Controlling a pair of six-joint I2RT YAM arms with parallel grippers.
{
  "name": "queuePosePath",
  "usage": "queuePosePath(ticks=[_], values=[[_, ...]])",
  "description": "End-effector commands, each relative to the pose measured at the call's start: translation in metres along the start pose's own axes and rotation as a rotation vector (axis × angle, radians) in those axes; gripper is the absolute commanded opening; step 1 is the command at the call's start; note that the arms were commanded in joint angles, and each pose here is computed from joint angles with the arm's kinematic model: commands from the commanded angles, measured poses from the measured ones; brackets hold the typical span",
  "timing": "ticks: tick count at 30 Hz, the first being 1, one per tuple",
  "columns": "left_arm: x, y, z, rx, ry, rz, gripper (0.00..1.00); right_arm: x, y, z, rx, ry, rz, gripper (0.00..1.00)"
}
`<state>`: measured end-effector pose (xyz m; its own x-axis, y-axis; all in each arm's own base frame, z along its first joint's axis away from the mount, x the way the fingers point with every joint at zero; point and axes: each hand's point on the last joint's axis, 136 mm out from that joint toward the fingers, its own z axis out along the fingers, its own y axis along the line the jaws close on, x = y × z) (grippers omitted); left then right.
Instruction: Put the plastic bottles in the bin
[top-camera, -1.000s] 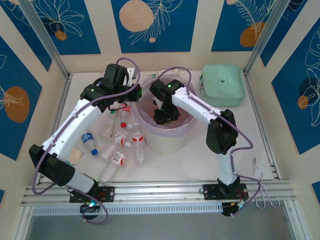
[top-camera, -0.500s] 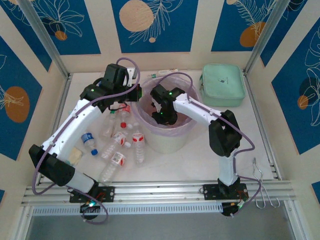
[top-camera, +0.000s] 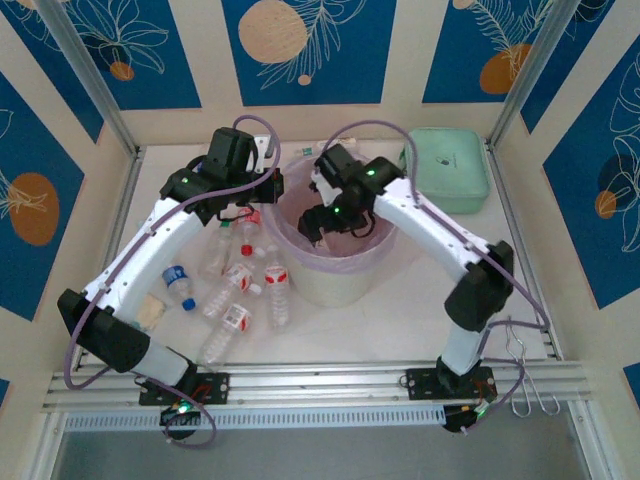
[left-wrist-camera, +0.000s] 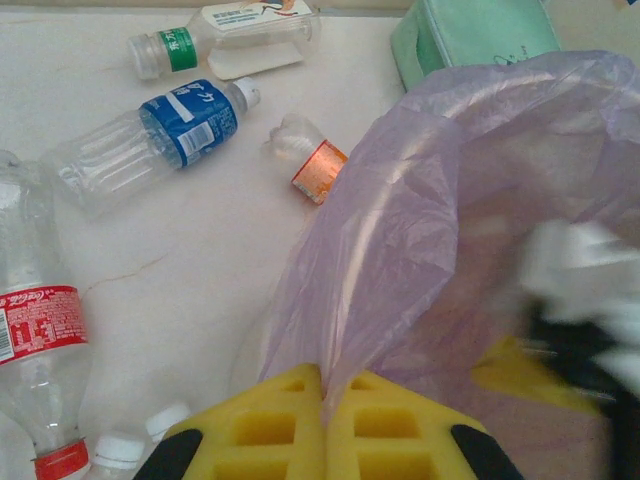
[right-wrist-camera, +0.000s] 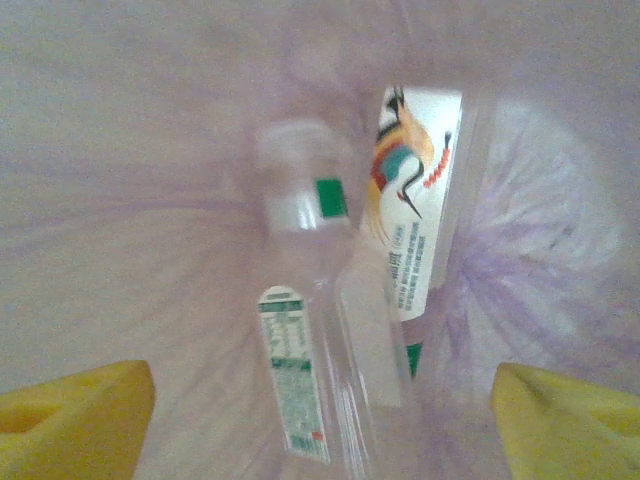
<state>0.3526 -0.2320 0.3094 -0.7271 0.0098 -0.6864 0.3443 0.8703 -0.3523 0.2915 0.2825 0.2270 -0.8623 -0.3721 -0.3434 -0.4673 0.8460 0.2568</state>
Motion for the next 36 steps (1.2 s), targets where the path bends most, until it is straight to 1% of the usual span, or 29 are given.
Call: queuePosePath(ticks=[1,4,6,10,14,18,21,24,28,33,36], values=[[-0.01,-0.01,-0.009,0.019,-0.036,0.031,0.0,-0.001,0.014,-0.06,-0.052,-0.093,-0.089,0.93],[-0.013,-0.01,-0.011,0.014,-0.03,0.037,0.0,-0.012,0.02,-0.106,-0.063,-0.206,-0.147,0.98],[-0.012,-0.012,-0.009,0.026,-0.024,0.034,0.0,-0.019,0.023,-0.138,-0.077,-0.289,-0.177,0.99],[-0.008,-0.012,-0.008,0.026,-0.004,0.028,0.0,-0.03,0.017,-0.185,-0.068,-0.413,-0.19,0.98],[-0.009,-0.009,-0.014,0.008,-0.011,0.038,0.0,-0.047,-0.014,-0.222,-0.018,-0.54,-0.147,0.96],[-0.005,-0.006,-0.02,-0.016,0.015,0.047,0.0,-0.066,-0.07,-0.241,0.015,-0.624,-0.005,0.94],[0.0,-0.001,-0.024,-0.039,0.025,0.062,0.0,-0.078,-0.115,-0.227,0.05,-0.614,0.095,0.94],[0.006,0.001,-0.023,-0.031,0.026,0.076,0.0,-0.09,-0.152,-0.193,0.065,-0.564,0.163,0.94],[0.014,0.01,-0.018,-0.051,0.039,0.073,0.0,-0.101,-0.179,-0.137,0.031,-0.482,0.2,0.95],[0.017,0.012,-0.019,-0.056,0.059,0.072,0.0,-0.106,-0.211,-0.054,-0.017,-0.346,0.266,0.99],[0.018,0.013,-0.022,-0.061,0.057,0.072,0.0,-0.112,-0.222,-0.015,-0.082,-0.296,0.296,0.99]])
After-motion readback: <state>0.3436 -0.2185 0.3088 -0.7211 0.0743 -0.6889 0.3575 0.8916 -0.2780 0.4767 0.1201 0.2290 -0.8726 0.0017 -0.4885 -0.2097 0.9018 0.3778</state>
